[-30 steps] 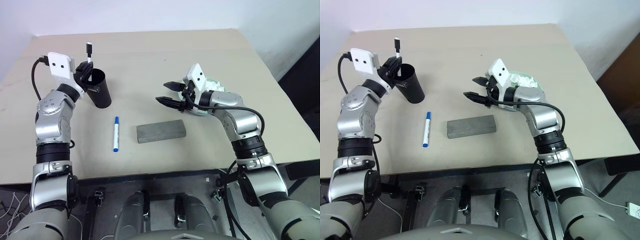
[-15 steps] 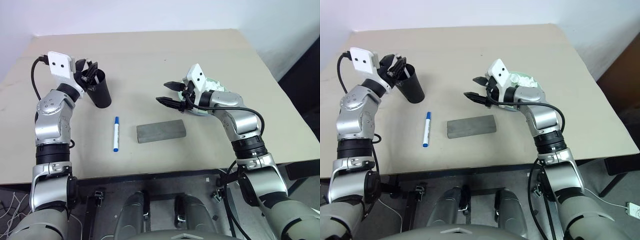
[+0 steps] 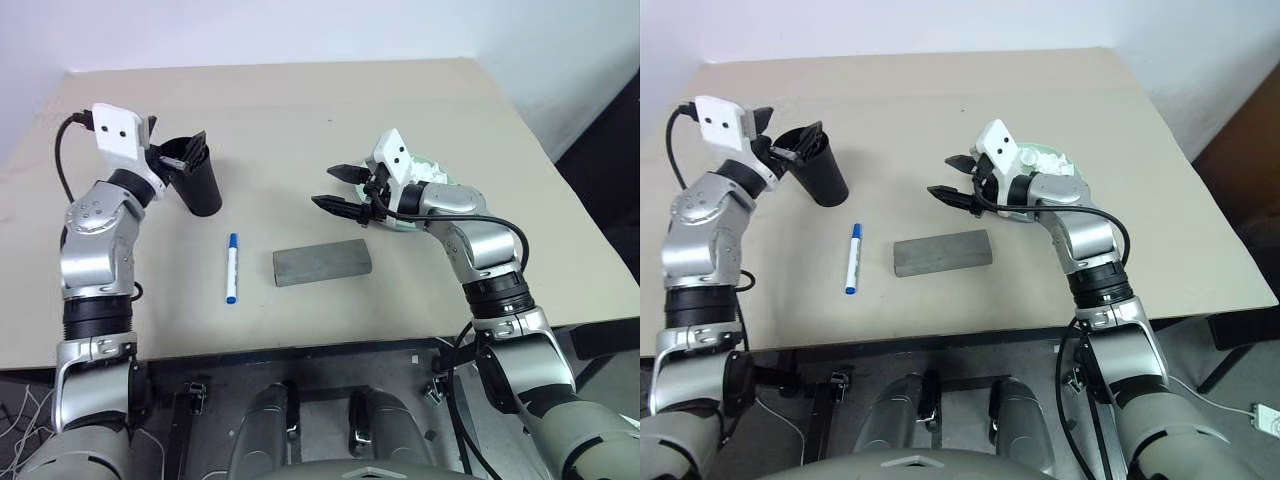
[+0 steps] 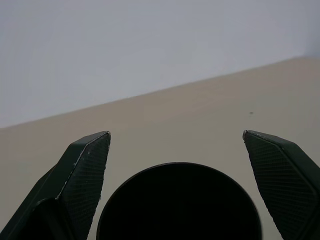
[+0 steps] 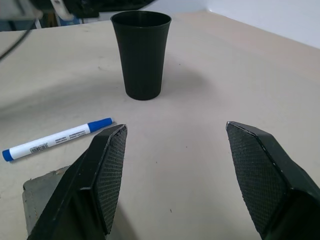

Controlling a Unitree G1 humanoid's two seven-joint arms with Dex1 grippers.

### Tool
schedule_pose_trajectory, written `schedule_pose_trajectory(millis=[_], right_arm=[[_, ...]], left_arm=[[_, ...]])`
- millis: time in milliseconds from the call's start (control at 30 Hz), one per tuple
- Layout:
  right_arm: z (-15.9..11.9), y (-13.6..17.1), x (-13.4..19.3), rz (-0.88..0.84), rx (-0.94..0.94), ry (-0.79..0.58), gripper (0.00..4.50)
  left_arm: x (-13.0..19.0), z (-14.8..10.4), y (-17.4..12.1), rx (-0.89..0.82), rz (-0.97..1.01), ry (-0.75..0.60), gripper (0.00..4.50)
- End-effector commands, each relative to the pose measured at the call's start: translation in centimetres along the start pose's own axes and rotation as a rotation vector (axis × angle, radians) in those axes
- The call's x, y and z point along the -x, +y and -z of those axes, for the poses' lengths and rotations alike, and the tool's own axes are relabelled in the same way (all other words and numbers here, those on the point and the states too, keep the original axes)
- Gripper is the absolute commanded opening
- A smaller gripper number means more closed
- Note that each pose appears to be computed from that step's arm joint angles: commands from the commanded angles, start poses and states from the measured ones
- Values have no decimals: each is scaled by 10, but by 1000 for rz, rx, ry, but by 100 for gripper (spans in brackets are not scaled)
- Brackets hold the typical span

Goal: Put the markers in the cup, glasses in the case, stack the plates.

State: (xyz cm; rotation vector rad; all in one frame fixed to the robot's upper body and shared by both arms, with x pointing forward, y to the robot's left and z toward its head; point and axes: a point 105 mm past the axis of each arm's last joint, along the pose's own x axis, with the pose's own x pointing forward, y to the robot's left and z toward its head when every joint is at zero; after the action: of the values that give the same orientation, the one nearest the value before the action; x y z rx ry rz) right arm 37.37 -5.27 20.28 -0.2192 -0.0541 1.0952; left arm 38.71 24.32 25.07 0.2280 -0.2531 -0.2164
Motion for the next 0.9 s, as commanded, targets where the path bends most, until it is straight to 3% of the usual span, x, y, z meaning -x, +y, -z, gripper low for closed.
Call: schedule_pose_trajectory(millis=[33,133,233,300,400,533,900], right_arm=[[-12,-1,3,-9,21,-39,334],[-12,-4,5,-8,21,-39,334],[-12,-7,5,-4,22,-38,334],[-12,-9,4,-5,24,-39,334],[-12,-11,3,-6,25,-38,334],[-12,-14,2,-9,30,-35,334],[-13,-15,4,-7,39,-28,334]], left_arm=[[11,-31,-2,16,-22,-22,444],[26,-55,-18,116,-8,-34,444],[41,-75,-23,-52,-94,-62,444],[48,-76,-23,-68,-146,-34,444],[53,-60,-21,29,-213,75,444],[61,-37,-29,16,-238,232,444],[74,-3,-71,122,-128,402,444]])
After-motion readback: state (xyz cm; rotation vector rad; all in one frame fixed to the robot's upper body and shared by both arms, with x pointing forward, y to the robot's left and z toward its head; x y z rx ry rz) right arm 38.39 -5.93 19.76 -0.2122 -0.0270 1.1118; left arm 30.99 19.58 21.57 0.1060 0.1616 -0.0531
